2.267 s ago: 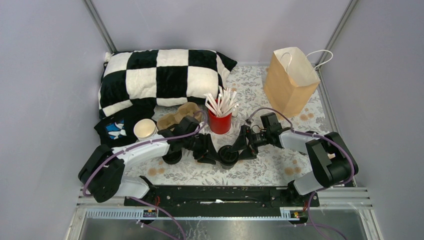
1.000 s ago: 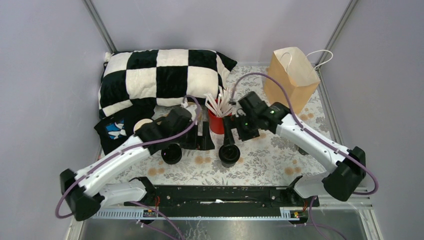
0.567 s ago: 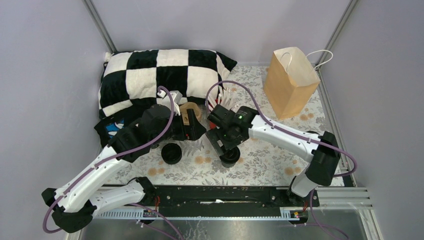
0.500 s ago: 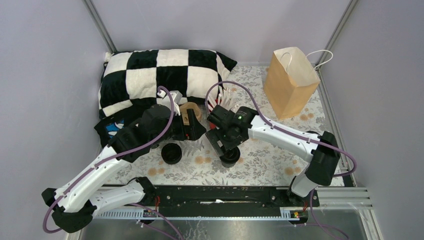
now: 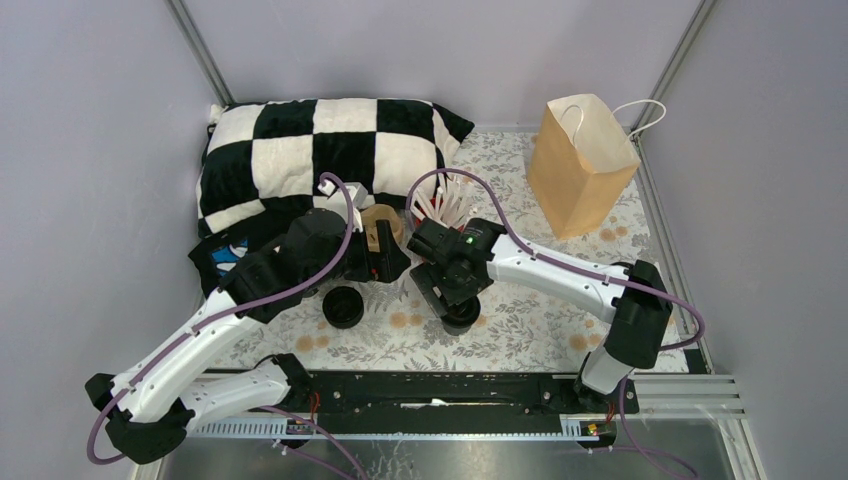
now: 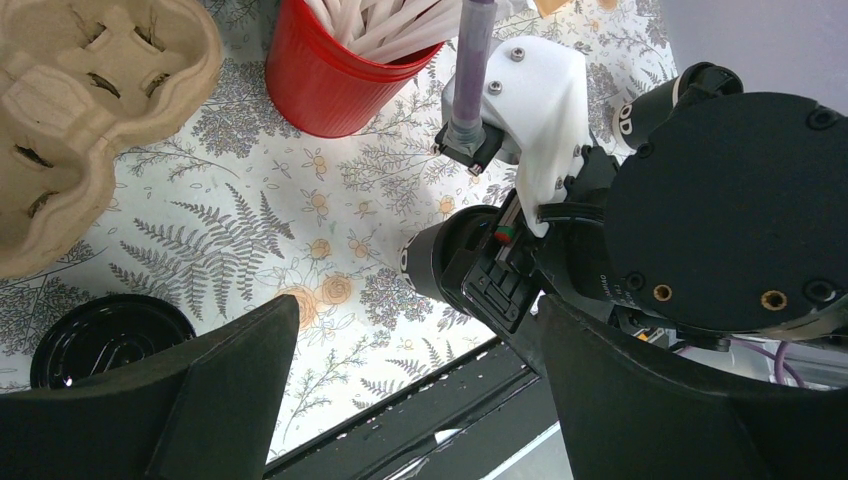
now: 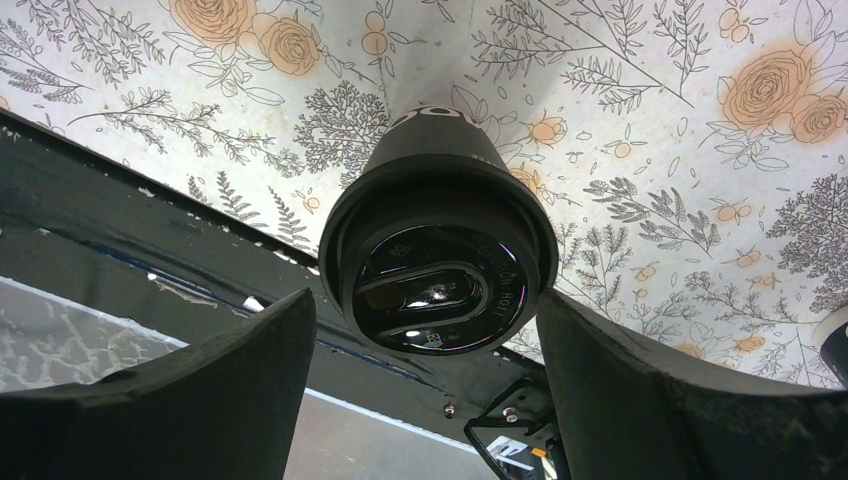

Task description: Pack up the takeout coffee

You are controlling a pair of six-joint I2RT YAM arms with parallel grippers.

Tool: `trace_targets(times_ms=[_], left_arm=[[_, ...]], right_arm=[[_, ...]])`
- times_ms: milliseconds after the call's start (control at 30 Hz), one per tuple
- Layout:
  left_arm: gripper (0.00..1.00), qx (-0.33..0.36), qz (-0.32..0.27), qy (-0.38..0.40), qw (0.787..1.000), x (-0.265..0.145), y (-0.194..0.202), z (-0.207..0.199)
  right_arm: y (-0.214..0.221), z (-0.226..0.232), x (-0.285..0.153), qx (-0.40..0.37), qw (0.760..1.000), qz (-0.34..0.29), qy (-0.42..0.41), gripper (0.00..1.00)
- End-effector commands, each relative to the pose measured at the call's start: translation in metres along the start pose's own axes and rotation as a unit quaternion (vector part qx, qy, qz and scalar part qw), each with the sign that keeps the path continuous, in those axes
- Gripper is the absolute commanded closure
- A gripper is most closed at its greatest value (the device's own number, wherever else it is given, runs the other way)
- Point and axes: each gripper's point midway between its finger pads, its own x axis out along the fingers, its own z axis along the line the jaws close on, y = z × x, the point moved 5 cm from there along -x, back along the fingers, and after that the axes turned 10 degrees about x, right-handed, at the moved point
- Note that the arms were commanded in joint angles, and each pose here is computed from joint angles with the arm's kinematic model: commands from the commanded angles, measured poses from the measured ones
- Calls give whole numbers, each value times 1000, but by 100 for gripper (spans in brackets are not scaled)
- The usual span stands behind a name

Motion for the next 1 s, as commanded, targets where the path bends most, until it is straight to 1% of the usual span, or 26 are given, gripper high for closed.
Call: trace_targets(times_ms=[0,133,267,367,467,633,700,800,867,967], left_arm=[[7,9,-34,6,999,-7,-18,-5],[7,9,-31,6,999,-6,-17,-4],[7,10,-32,6,999,-7,-17,-4],[7,12,-31,6,999,-7,-17,-4],[7,17,-29,6,999,-6,-16,-4],[7,19,-27,6,999,-5,-17,-5],[7,23,-25,7,999,-4,-18,-5],[7,27,-24,9,999,-3,-18,-6],[7,31,-22,11,999,-3,-18,-6],[7,36,-24,16,999,-5,-19,-7]], right_arm=[[2,-4,5,6,1000,-3,25,13],[4,-4,8,9,1000,-2,24,13],[7,-6,11,12,1000,1,29,17],[8,-7,12,14,999,2,32,22],[6,-9,8,19,999,-8,37,29],[3,-28,-6,52,994,-43,84,30],[1,-47,-12,88,988,-58,110,32],[4,-96,-18,186,969,-69,149,33],[8,-133,-24,267,945,-85,170,33],[23,-171,-34,347,909,-109,203,34]])
